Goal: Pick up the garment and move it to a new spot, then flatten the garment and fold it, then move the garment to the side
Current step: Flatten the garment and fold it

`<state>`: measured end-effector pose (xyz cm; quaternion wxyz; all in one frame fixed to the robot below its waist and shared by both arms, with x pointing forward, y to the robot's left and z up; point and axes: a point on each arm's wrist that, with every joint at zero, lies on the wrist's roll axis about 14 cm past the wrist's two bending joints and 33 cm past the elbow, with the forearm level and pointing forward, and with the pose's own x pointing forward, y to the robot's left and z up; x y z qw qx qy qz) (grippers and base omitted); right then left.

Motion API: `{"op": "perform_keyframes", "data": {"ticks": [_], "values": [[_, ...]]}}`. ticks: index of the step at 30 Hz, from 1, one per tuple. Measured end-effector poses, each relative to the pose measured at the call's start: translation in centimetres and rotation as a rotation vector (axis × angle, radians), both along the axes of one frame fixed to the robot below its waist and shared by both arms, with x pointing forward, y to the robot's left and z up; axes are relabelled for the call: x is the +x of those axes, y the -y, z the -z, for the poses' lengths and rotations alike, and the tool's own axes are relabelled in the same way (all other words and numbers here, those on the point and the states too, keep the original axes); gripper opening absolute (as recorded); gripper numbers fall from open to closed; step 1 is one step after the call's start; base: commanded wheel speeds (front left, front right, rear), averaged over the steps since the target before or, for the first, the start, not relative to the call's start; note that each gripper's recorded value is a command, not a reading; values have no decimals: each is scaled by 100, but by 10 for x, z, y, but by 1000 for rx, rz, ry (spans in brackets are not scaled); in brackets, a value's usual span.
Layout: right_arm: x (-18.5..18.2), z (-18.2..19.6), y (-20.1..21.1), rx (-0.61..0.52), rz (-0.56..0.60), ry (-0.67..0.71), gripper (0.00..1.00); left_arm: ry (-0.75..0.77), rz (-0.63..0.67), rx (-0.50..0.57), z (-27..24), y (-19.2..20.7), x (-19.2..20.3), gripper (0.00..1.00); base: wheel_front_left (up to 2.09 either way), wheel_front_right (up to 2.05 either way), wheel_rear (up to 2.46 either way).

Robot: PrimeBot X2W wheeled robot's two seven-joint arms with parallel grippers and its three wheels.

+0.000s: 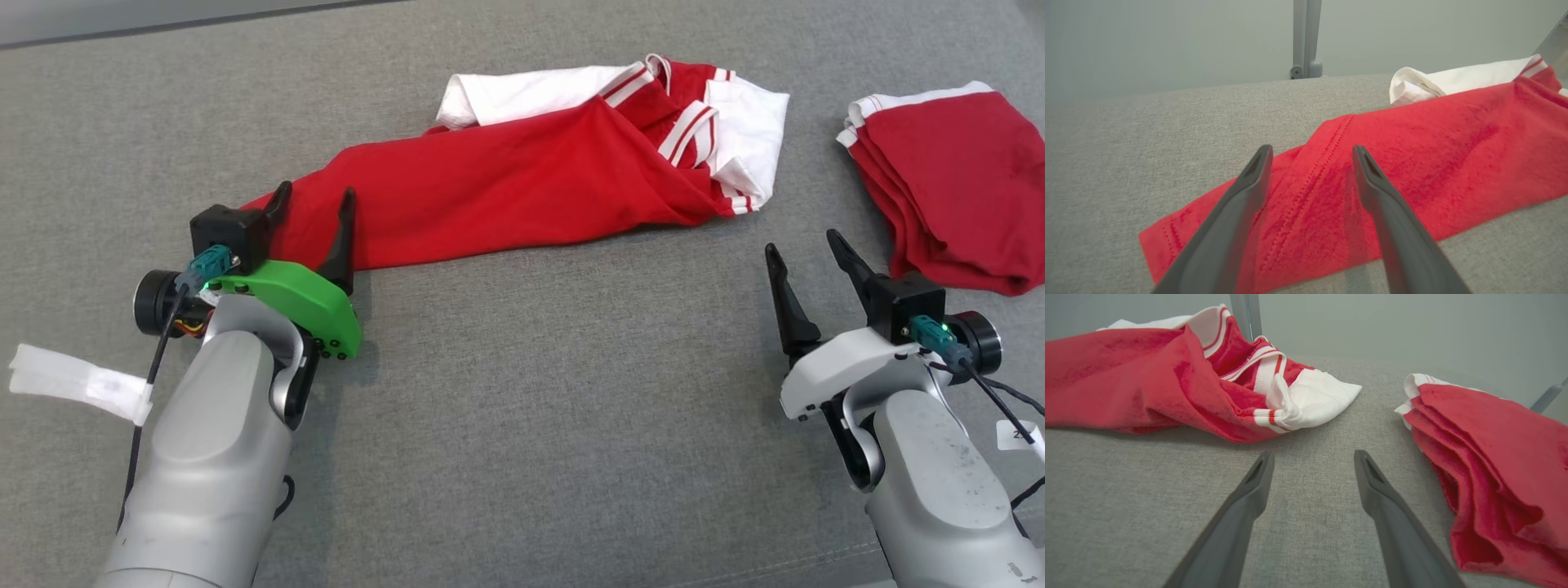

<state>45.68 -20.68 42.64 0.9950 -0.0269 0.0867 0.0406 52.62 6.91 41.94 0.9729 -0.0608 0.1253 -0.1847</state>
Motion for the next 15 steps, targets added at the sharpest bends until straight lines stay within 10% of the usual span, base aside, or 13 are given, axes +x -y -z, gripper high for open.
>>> {"op": "perform_keyframes", "data": {"ticks": [12,13,15], "values": [[-6,16,6,-4,18,-41,100,-117,63,-1,35,11,-10,100,0,0,0],[-6,16,6,-4,18,-41,100,-117,63,-1,35,11,-10,90,0,0,0],[-5,16,1,0,9,-40,100,-118,66,-8,34,12,-13,31,0,0,0]]}}
